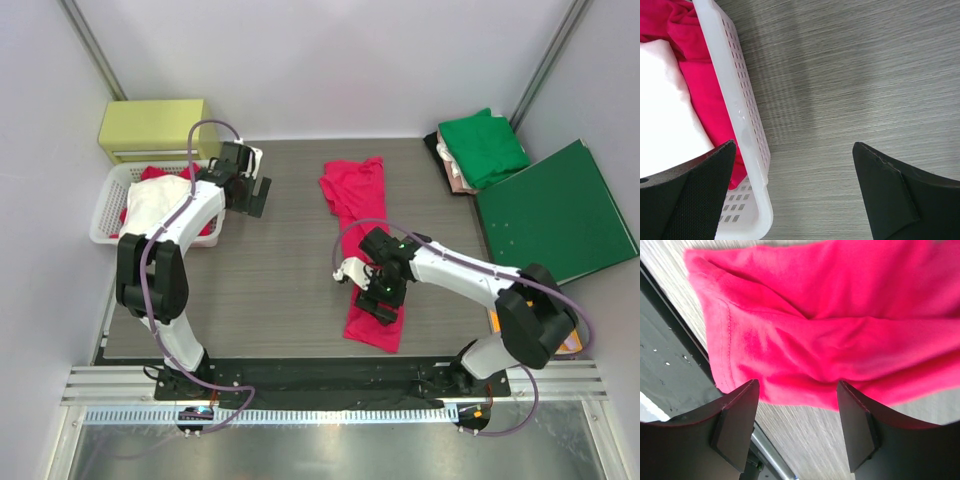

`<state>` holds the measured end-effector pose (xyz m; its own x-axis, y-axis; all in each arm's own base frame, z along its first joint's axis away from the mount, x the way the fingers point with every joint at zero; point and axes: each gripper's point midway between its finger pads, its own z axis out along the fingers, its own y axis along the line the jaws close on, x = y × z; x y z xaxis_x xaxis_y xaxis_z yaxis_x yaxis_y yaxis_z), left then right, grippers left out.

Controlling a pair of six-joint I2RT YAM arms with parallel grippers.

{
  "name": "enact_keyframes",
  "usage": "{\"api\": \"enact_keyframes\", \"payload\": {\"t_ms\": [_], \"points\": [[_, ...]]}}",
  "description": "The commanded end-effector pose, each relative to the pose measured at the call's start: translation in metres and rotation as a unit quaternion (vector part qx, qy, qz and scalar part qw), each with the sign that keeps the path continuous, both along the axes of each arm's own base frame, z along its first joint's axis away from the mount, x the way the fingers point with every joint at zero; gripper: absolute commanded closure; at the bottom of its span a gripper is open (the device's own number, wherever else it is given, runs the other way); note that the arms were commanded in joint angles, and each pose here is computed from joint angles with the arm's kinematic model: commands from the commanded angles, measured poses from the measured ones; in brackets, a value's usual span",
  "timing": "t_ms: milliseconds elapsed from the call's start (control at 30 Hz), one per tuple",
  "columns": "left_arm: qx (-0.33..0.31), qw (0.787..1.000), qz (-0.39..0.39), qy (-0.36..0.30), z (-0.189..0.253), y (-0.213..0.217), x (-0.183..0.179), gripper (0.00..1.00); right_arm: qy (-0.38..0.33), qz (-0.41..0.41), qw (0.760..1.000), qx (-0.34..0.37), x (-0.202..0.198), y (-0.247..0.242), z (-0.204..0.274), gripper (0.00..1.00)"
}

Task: Fold and stack the t-shirts
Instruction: Rotate the tshirt 90 degrees

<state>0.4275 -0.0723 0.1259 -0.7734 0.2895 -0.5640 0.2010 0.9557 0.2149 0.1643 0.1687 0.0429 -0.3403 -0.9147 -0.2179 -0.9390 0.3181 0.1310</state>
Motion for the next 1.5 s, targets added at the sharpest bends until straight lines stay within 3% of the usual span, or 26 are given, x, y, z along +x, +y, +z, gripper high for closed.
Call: {"api": "enact_keyframes", "payload": {"t_ms": [0, 167, 300, 367, 500, 633, 800, 900, 1067, 1200, 1267, 1300, 1333, 1367, 1467], "points": [[-0.002, 1.000, -0.003, -0.021, 0.012, 0.002, 0.006, 0.00, -0.084, -0.008, 0.994, 0.074, 0.023, 0.016, 0.042, 0.30], [-0.009, 1.000, -0.003, -0.017, 0.011, -0.001, 0.007, 0.00, -0.124, -0.013, 0.986, 0.114, 0.030, 0.022, 0.063, 0.26], [-0.009, 1.000, -0.003, -0.014, 0.011, -0.002, 0.009, 0.00, -0.102, -0.020, 0.989, 0.108, 0.034, 0.030, 0.050, 0.28], [-0.008, 1.000, -0.004, -0.011, 0.009, -0.002, 0.008, 0.00, -0.100, -0.021, 0.988, 0.117, 0.039, 0.038, 0.049, 0.44], [-0.005, 1.000, -0.005, -0.011, 0.009, -0.001, 0.008, 0.00, -0.088, -0.023, 0.987, 0.134, 0.046, 0.053, 0.048, 0.48], [-0.004, 1.000, -0.006, -0.008, 0.007, -0.002, 0.009, 0.00, -0.091, -0.021, 0.986, 0.138, 0.057, 0.063, 0.039, 0.71], [-0.001, 1.000, -0.005, -0.008, 0.007, 0.000, 0.008, 0.00, -0.060, -0.017, 0.989, 0.132, 0.059, 0.074, 0.022, 0.55], [-0.001, 1.000, -0.007, -0.010, 0.008, -0.001, 0.008, 0.00, -0.047, -0.016, 0.990, 0.129, 0.053, 0.074, 0.017, 0.65], [0.002, 1.000, -0.006, -0.008, 0.006, 0.000, 0.009, 0.00, -0.029, -0.012, 0.993, 0.115, 0.038, 0.064, 0.008, 0.69], [0.001, 1.000, -0.005, -0.007, 0.006, -0.001, 0.011, 0.00, 0.000, 0.006, 0.994, 0.105, 0.023, 0.061, 0.001, 0.86], [0.001, 1.000, -0.004, -0.005, 0.005, 0.000, 0.011, 0.00, 0.040, 0.025, 0.995, 0.088, 0.009, 0.061, -0.004, 0.85], [0.001, 1.000, -0.004, -0.005, 0.006, 0.000, 0.011, 0.00, 0.081, 0.045, 0.993, 0.074, -0.007, 0.056, -0.004, 0.80], [0.002, 1.000, -0.005, -0.006, 0.006, 0.000, 0.011, 0.00, 0.085, 0.055, 0.992, 0.077, -0.003, 0.064, 0.003, 0.85], [0.002, 1.000, -0.004, -0.006, 0.006, 0.001, 0.011, 0.00, 0.102, 0.058, 0.991, 0.069, -0.007, 0.065, -0.002, 0.99], [0.004, 1.000, -0.004, -0.007, 0.008, 0.002, 0.009, 0.00, 0.097, 0.073, 0.990, 0.067, -0.010, 0.068, -0.006, 0.99]]}}
